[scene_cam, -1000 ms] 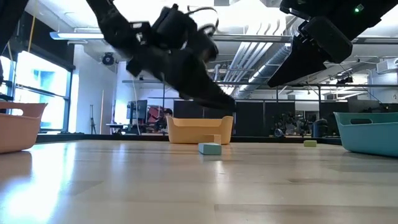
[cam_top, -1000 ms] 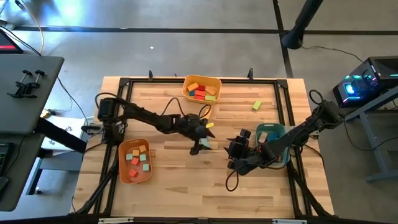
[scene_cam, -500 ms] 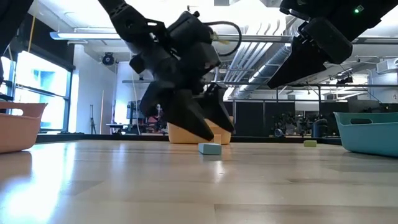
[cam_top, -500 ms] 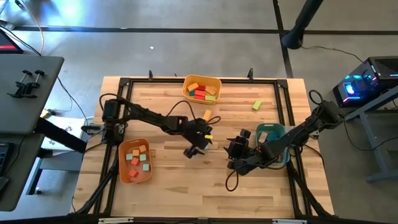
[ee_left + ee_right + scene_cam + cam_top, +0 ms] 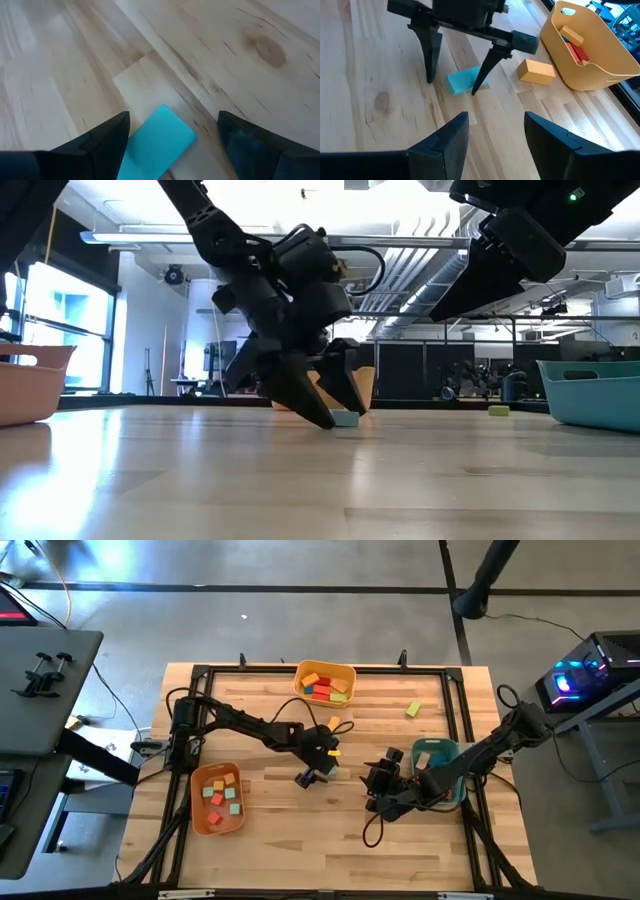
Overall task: Sort blocks by size
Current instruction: Put the thin light blue rectangular block into the yellow bin
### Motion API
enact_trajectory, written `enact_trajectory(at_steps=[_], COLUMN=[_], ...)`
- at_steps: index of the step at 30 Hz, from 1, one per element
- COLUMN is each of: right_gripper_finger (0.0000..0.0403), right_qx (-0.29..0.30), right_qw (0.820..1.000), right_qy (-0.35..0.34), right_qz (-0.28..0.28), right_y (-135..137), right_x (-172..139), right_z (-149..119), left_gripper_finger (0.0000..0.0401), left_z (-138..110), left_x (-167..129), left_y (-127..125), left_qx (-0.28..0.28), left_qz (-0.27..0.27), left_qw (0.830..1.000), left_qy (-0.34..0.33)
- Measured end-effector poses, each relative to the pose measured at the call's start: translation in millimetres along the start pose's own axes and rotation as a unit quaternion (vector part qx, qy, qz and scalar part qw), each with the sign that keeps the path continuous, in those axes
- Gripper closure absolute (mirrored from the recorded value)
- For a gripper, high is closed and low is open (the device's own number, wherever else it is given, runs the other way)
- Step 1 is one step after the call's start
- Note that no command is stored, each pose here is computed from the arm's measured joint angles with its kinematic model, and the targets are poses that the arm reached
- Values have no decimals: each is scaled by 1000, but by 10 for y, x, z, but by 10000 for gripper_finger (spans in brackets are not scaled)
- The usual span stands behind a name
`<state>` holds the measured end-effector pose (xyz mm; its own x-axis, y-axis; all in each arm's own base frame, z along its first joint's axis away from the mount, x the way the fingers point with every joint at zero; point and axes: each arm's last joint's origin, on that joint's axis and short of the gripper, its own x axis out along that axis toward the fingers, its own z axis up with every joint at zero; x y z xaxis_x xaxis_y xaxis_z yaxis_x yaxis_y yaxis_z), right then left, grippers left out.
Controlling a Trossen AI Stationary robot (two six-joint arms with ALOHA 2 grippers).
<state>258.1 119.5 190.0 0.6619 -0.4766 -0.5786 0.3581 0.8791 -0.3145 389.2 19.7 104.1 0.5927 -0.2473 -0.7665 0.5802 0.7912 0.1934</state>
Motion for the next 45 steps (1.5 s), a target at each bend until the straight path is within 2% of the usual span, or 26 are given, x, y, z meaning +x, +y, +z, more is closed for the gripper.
enact_trajectory(at_steps=[5,9,14,24,27,30,32,35,38,41,45], right_gripper_finger=[215,215,215,215,215,215,215,215,215,215,215], right_qx=[-2,-1,-2,-3,-3,-2,-2,-2,0,0,1], right_qw=[1000,1000,1000,1000,1000,1000,1000,1000,1000,1000,1000], right_qy=[1,1,1,1,1,1,1,1,1,1,0], right_qz=[0,0,0,-1,-1,-1,0,-1,-1,0,0], right_y=[-1,-1,-1,-1,-1,-1,-1,-1,-1,0,2], right_x=[0,0,0,0,0,0,0,0,1,1,0], right_z=[-2,-2,-1,-2,-2,-2,-2,-3,-3,-2,-2], left_gripper_finger=[120,145,181,240,244,232,220,210,209,210,210], left_z=[-42,-73,-72,-7,57,160,200,255,279,200,40], left_x=[-8,12,22,32,-6,-87,-150,-255,-280,-178,-121], left_y=[50,61,68,120,93,25,-37,-95,-160,-346,-484], left_qx=[-39,-47,-83,-125,-155,-157,-158,-220,-268,-279,-295], left_qz=[6,4,10,69,82,68,76,141,156,172,244], left_qw=[999,999,996,989,984,985,985,964,950,945,924], left_qy=[-1,-1,-5,-25,-23,-24,3,44,23,14,-19])
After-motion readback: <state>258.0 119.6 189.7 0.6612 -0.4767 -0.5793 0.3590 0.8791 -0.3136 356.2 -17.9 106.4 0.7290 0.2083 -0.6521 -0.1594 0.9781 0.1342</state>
